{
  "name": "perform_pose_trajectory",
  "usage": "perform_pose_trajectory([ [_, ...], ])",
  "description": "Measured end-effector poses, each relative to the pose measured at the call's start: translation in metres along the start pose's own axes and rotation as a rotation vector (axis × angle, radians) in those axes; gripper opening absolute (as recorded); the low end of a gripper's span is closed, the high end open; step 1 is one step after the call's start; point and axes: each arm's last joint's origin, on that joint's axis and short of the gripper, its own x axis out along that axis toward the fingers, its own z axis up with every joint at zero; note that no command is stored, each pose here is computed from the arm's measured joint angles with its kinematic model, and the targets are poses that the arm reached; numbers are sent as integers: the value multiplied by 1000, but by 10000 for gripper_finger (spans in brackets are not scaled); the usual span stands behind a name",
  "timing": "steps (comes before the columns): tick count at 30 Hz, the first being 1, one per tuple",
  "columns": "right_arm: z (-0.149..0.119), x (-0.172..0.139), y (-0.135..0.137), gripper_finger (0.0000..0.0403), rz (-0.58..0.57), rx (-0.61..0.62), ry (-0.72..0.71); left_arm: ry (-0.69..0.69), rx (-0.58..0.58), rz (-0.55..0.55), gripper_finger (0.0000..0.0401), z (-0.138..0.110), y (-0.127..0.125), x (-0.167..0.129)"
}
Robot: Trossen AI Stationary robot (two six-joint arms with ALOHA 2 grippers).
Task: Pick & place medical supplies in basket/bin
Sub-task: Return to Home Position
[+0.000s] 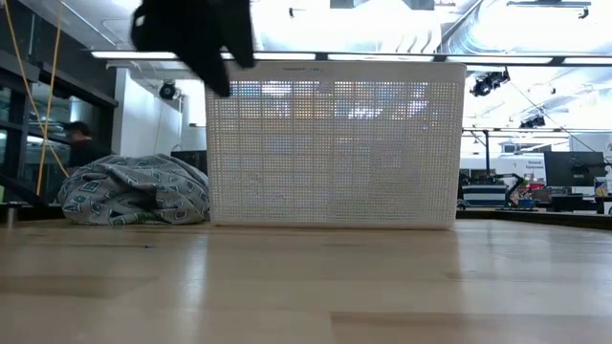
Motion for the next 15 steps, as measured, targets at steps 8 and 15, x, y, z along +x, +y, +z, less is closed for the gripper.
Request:
perform_pose_trajectory([
  [8, -11, -21, 24, 0, 25, 150, -33, -67, 132, -50, 150, 29, -9, -29],
  [15, -25, -31, 38, 0, -15, 120, -47, -163, 250, -5, 71, 55, -11, -68],
])
